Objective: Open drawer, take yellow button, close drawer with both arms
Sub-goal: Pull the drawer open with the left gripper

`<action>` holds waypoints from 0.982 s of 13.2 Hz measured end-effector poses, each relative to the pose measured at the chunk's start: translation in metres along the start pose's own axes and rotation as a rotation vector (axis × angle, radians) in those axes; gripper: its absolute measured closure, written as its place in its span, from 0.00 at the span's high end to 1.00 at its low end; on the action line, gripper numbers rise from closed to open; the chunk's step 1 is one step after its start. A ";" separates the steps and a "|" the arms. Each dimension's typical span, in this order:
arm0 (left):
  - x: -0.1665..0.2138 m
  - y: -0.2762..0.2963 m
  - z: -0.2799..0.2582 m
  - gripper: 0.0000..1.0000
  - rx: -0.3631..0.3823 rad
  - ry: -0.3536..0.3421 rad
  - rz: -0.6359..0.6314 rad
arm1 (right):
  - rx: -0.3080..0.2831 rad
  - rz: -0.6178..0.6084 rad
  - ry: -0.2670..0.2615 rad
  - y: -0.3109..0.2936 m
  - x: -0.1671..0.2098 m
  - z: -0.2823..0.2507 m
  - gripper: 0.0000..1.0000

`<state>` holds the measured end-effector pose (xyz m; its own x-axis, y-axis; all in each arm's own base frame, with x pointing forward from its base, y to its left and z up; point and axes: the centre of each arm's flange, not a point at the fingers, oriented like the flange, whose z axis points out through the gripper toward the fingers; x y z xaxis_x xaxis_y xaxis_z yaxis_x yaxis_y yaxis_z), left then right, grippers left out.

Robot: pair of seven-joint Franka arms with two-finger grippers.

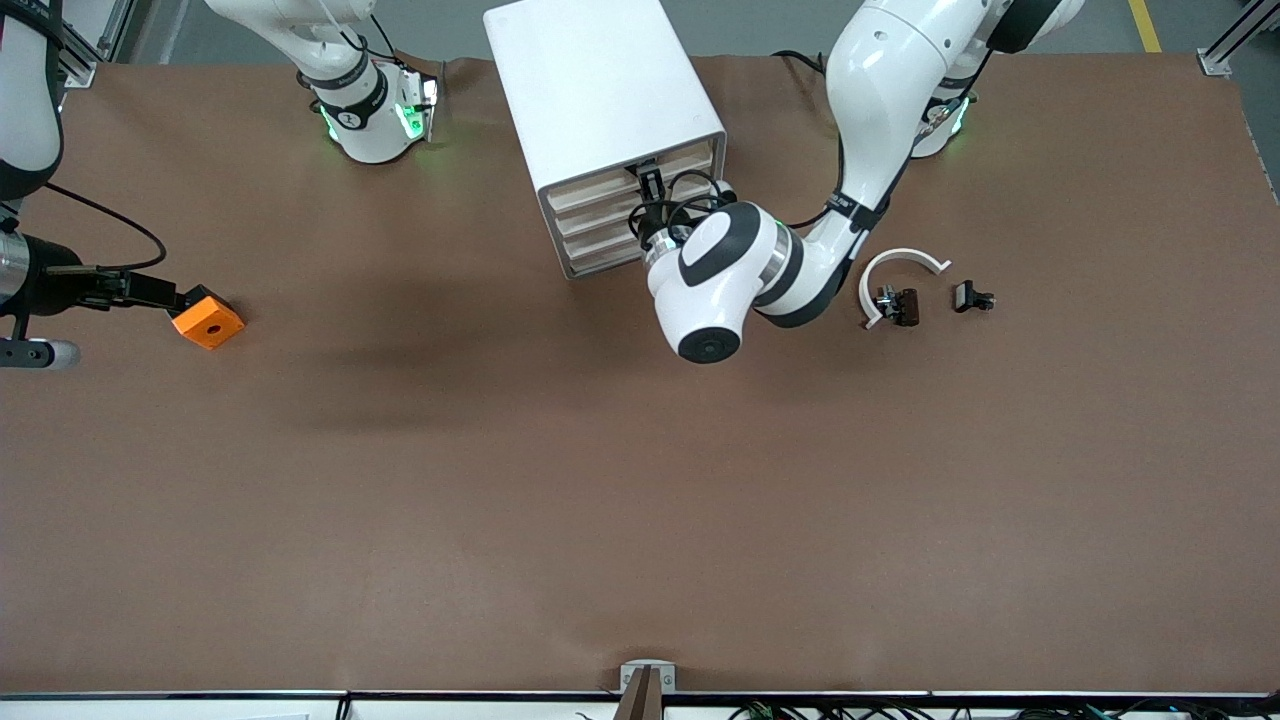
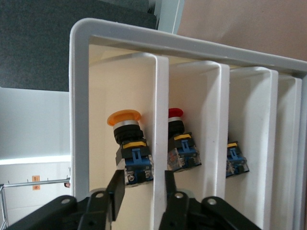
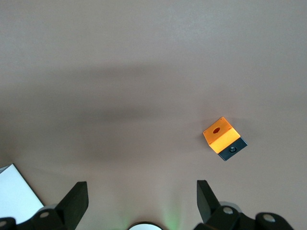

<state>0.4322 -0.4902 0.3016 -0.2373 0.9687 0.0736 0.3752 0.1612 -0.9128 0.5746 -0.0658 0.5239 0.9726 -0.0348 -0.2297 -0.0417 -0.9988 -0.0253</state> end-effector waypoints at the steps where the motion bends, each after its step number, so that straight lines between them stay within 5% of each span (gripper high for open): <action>1: 0.000 0.000 0.000 0.38 -0.002 0.002 0.011 | 0.000 0.000 0.000 0.000 0.000 0.000 1.00; 13: -0.002 0.005 0.014 0.37 -0.020 0.049 0.015 | 0.000 0.001 -0.001 0.000 0.000 0.000 1.00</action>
<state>0.4224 -0.4942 0.2911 -0.1875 0.9790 0.0798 0.3962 0.1497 -0.9059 0.5744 -0.0661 0.5238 0.9723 -0.0356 -0.2312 -0.0426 -0.9988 -0.0253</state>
